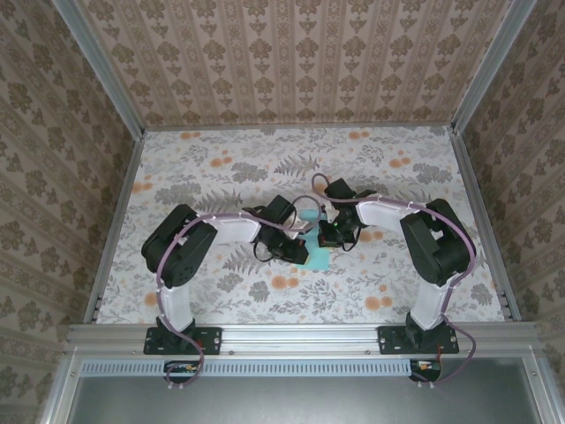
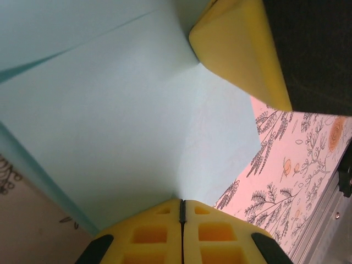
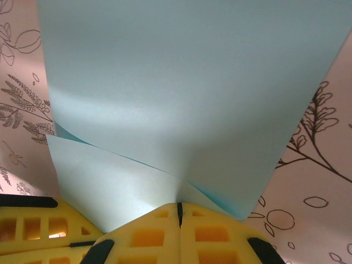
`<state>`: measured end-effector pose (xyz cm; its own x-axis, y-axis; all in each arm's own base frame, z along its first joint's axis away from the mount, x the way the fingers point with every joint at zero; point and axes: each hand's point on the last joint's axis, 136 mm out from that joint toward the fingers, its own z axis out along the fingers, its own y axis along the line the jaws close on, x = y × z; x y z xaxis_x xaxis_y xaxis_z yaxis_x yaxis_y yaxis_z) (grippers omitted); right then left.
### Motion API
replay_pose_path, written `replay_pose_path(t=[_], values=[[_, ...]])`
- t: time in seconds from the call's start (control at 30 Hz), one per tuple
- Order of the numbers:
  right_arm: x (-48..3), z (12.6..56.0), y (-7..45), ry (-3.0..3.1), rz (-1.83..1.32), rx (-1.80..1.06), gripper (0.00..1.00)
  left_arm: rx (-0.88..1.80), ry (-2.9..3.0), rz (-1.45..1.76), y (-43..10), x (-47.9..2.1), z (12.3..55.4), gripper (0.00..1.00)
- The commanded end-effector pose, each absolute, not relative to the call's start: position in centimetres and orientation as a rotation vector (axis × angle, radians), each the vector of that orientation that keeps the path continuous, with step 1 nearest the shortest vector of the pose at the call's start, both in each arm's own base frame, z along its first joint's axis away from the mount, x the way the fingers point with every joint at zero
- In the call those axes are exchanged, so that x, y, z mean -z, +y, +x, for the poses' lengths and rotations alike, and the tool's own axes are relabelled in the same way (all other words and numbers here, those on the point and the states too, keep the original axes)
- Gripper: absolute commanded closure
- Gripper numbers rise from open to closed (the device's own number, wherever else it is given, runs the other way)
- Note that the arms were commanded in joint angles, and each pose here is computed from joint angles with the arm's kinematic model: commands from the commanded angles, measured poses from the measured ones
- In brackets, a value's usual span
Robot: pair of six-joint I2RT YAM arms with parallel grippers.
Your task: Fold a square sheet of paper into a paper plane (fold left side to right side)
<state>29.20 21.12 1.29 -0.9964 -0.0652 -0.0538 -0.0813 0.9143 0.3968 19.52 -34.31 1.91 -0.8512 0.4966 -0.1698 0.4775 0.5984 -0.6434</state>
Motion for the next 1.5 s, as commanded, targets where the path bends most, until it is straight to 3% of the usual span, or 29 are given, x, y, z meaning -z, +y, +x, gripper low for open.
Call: replay_pose_path(t=[0.0,0.8,1.1,1.47], values=[[1.9,27.2,18.1,3.179,-0.075,-0.435,1.00,-0.994,-2.769,-0.767,-31.9,-0.6,17.7,0.93],[1.7,27.5,17.8,3.171,-0.075,-0.441,1.00,-0.962,-2.792,-0.704,-29.2,-0.2,16.8,0.93],[-0.3,29.1,19.7,3.054,-0.075,-0.628,1.00,-1.015,-2.829,-0.719,-29.2,-2.0,17.9,0.92],[-6.7,32.0,19.3,2.759,-0.023,-0.836,0.66,-1.255,-2.931,-0.710,-31.1,-7.7,22.9,0.67]])
